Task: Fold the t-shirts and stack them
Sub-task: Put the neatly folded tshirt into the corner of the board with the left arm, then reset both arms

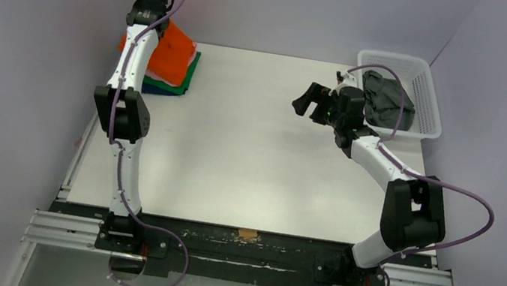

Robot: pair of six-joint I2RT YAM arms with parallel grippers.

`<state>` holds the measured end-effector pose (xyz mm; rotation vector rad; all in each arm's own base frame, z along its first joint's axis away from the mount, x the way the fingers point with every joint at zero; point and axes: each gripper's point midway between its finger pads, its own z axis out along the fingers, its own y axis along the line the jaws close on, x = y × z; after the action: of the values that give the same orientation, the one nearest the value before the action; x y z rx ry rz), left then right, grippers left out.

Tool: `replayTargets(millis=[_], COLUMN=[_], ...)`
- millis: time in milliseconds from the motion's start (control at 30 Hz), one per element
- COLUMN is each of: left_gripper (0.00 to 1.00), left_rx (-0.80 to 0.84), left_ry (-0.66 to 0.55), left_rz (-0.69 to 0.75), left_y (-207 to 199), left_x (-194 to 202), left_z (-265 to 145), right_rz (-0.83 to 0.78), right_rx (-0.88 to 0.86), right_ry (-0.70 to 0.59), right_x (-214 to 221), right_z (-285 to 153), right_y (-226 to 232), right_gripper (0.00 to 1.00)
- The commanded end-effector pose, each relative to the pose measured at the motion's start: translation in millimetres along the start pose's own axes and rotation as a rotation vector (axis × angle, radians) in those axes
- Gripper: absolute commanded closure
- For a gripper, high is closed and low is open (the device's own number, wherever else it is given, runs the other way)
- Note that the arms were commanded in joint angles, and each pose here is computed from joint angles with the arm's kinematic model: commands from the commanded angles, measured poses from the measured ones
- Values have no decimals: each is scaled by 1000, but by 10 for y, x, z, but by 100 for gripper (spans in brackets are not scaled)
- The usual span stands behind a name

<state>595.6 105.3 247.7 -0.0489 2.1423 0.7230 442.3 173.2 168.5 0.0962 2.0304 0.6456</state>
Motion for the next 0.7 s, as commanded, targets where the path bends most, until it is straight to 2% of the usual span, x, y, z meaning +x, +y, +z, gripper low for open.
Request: replayTargets(millis=[0, 67, 100, 133, 233, 400, 567, 633, 667], left_gripper=[56, 16, 5, 1, 0, 0, 0, 0, 0], left_rx=[-93, -128, -142, -138, -53, 209, 431, 482, 518], left_ry=[-23, -12, -11, -18, -43, -45, -74, -39, -61], left_rz=[-211, -294, -338, -375, -459, -608, -722, -728, -727], left_y=[420, 579, 645, 697, 684, 376, -21, -300, -390], left_x=[-29, 8, 14, -10, -90, -115, 42, 357, 363], left_z=[121, 48, -12, -99, -382, -903, -1540, -1736, -1924], right_rz=[-8, 12, 32, 52, 128, 173, 148, 142, 139], right_rx=[44, 88, 122, 146, 148, 99, 131, 160, 174], right_ry=[-51, -76, -87, -92, -51, -32, -62, -91, -104], right_x=[-224, -277, -305, -337, -346, -307, -320, -331, -322], right_z=[-25, -79, -104, -125, -165, -222, -411, -521, -574], right_y=[-25, -83, -141, -191, -286, -267, -301, -347, -370], right_gripper=[5, 4, 2, 1, 1, 1, 1, 1, 1])
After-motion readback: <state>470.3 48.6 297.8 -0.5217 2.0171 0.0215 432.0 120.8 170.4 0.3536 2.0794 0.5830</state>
